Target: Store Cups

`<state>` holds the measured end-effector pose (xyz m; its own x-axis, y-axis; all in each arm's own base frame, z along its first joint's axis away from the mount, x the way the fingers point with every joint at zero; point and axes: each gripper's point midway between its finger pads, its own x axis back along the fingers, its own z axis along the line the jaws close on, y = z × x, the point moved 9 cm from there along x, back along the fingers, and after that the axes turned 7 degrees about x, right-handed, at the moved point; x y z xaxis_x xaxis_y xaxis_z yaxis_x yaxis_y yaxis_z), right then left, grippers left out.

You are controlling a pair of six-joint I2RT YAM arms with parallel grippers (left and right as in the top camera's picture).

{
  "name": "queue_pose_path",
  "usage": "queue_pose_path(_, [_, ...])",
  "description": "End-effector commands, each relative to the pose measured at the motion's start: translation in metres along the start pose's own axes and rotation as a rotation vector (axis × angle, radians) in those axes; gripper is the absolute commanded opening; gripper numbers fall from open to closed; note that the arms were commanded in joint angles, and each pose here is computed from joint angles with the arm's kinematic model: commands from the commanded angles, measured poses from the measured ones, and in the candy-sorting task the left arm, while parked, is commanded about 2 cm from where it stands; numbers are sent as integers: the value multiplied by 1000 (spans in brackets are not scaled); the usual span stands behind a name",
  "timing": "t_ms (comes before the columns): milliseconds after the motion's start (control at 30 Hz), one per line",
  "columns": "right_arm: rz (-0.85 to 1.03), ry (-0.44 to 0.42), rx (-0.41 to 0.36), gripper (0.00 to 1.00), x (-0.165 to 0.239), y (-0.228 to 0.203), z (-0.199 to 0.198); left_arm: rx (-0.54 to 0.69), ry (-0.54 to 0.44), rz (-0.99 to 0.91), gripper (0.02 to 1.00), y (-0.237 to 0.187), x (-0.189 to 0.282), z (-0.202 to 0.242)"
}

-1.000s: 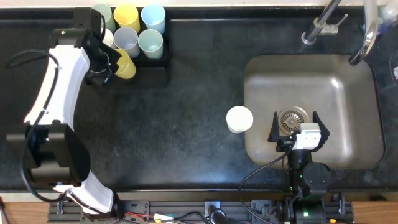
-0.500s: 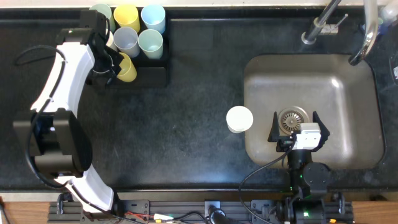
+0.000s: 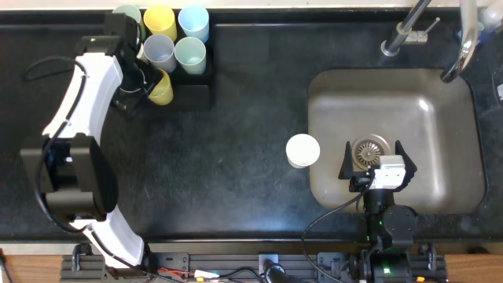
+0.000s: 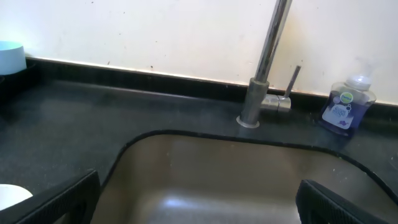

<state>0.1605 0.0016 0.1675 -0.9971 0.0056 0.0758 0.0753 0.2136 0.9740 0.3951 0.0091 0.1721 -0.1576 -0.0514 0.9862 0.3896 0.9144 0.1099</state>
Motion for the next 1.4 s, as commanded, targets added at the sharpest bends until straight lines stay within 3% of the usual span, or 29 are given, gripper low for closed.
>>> queue_pose_path(33, [1, -8, -5, 996, 0, -3, 0, -10, 6, -20, 998, -4, 2, 0])
queue_pose_path(233, [1, -8, -5, 998, 0, -3, 0, -8, -82, -59, 998, -3, 40, 3])
queue_pose_path(400, [1, -8, -5, 996, 0, -3, 0, -16, -197, -105, 998, -14, 108, 25])
queue_pose_path(567, [1, -8, -5, 996, 0, -3, 0, -221, -237, -166, 998, -43, 190, 96])
queue_pose_path(700, [1, -8, -5, 998, 0, -3, 0, -407, -277, -212, 998, -70, 219, 162])
queue_pose_path(767, [1, -8, -5, 998, 0, -3, 0, -532, -318, -278, 998, -79, 212, 187])
queue_pose_path(833, [1, -8, -5, 998, 0, -3, 0, -735, -393, -372, 998, -84, 194, 195])
queue_pose_path(867, [1, -8, -5, 998, 0, -3, 0, -853, -442, -456, 998, -86, 181, 195])
queue_pose_path(933, [1, -8, -5, 996, 0, -3, 0, -958, -536, -643, 998, -86, 158, 191])
queue_pose_path(1033, [1, -8, -5, 996, 0, -3, 0, -996, -711, -893, 998, -88, 129, 182])
queue_pose_path(1200, [1, -8, -5, 998, 0, -3, 0, -926, -994, -1225, 998, -97, 109, 187])
queue_pose_path(1300, [1, -8, -5, 998, 0, -3, 0, -905, -1044, -1293, 996, -103, 97, 197])
queue_pose_path(1400, [1, -8, -5, 996, 0, -3, 0, -910, -1036, -1279, 998, -107, 78, 205])
